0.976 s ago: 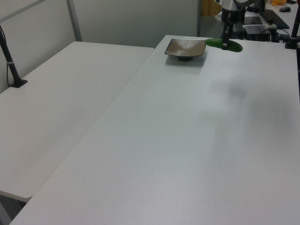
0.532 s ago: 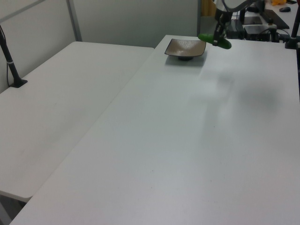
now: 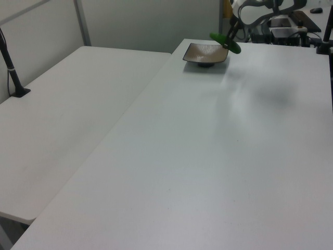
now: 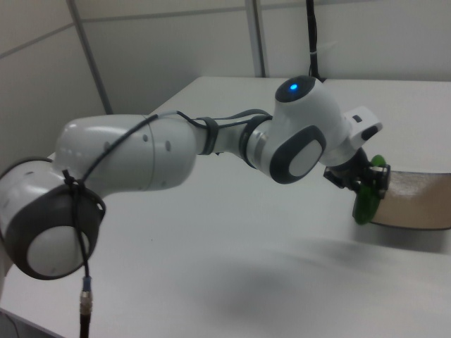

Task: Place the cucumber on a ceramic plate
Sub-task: 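Lower the cucumber onto the brown ceramic plate and open the gripper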

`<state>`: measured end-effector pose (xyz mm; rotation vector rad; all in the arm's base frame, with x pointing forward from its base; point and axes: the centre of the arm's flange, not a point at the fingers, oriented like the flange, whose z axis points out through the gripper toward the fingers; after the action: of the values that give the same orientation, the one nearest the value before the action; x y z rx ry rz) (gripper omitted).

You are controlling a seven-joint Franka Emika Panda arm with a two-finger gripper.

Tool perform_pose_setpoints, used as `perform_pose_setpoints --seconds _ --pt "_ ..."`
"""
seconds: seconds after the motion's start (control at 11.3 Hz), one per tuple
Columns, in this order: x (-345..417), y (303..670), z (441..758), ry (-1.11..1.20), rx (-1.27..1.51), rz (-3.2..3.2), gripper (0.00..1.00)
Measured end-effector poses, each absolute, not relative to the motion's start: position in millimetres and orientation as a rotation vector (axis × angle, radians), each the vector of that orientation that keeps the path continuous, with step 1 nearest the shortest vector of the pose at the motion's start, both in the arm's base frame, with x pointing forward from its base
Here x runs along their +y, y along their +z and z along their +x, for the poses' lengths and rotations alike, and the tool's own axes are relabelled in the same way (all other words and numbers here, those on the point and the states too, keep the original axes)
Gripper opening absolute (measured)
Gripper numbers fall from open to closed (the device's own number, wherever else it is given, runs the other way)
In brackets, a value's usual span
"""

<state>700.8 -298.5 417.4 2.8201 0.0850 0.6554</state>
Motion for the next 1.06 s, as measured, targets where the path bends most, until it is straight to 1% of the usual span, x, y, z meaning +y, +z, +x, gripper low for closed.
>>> perform_pose_setpoints --seconds 0.27,0.53,1.06 --pt "-311.9 403.0 725.7 0.844 0.074 2.711 0.46" --pt "-314.1 380.8 739.3 0.98 0.081 2.614 0.46" --pt "-313.7 367.9 751.9 1.064 0.089 2.553 0.46"
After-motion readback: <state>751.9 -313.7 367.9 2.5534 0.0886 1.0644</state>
